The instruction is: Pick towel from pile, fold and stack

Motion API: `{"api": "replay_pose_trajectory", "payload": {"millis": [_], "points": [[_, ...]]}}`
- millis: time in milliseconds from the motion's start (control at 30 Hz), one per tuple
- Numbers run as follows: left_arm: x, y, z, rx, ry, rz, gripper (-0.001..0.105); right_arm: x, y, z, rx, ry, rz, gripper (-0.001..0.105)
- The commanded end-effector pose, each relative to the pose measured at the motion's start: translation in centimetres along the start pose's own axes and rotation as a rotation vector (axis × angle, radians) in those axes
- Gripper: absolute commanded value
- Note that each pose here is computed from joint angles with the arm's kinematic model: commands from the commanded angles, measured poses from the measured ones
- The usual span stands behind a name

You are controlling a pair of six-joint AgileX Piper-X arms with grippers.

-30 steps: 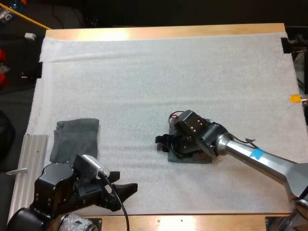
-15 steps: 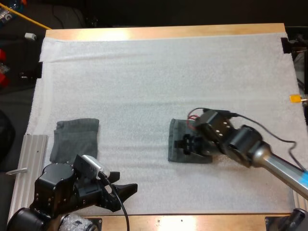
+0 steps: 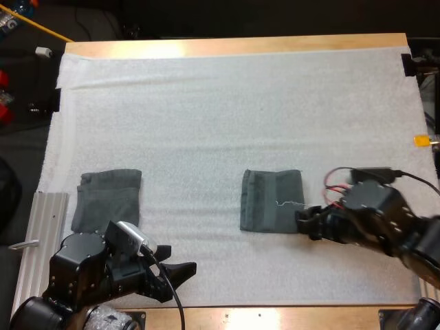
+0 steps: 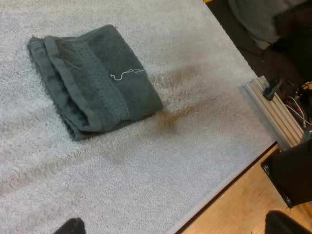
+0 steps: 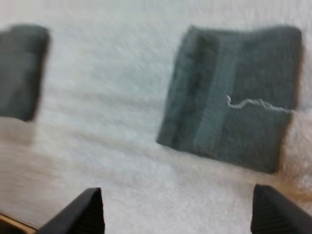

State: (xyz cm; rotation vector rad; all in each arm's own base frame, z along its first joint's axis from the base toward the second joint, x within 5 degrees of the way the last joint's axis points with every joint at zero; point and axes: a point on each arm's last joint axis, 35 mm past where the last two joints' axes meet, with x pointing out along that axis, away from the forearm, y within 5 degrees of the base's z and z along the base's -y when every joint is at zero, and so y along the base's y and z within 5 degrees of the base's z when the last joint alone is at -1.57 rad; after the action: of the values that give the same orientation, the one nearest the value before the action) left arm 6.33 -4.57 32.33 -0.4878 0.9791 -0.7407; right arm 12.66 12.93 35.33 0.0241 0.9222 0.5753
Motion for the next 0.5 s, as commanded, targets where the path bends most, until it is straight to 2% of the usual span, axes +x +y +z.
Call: {"api": "replay_pose_trajectory", "payload": {"millis": [0, 200, 467], "points": [[-0.2, -0.2, 0.0, 0.007, -0.005, -0.012, 0.07, -0.8, -0.1, 0.0, -0.011, -0.027, -0.004, 0.062], [0.0, -0.2, 0.4, 0.019, -0.021, -0.02, 0.07, -2.4, -0.4, -0.3, -0.008, -0.1, -0.037, 0.062], [2.1, 0.4, 2.6, -0.003, 0.007, -0.006, 0.072, -2.4, -0.4, -0.3, -0.008, -0.101, -0.037, 0.062]]}}
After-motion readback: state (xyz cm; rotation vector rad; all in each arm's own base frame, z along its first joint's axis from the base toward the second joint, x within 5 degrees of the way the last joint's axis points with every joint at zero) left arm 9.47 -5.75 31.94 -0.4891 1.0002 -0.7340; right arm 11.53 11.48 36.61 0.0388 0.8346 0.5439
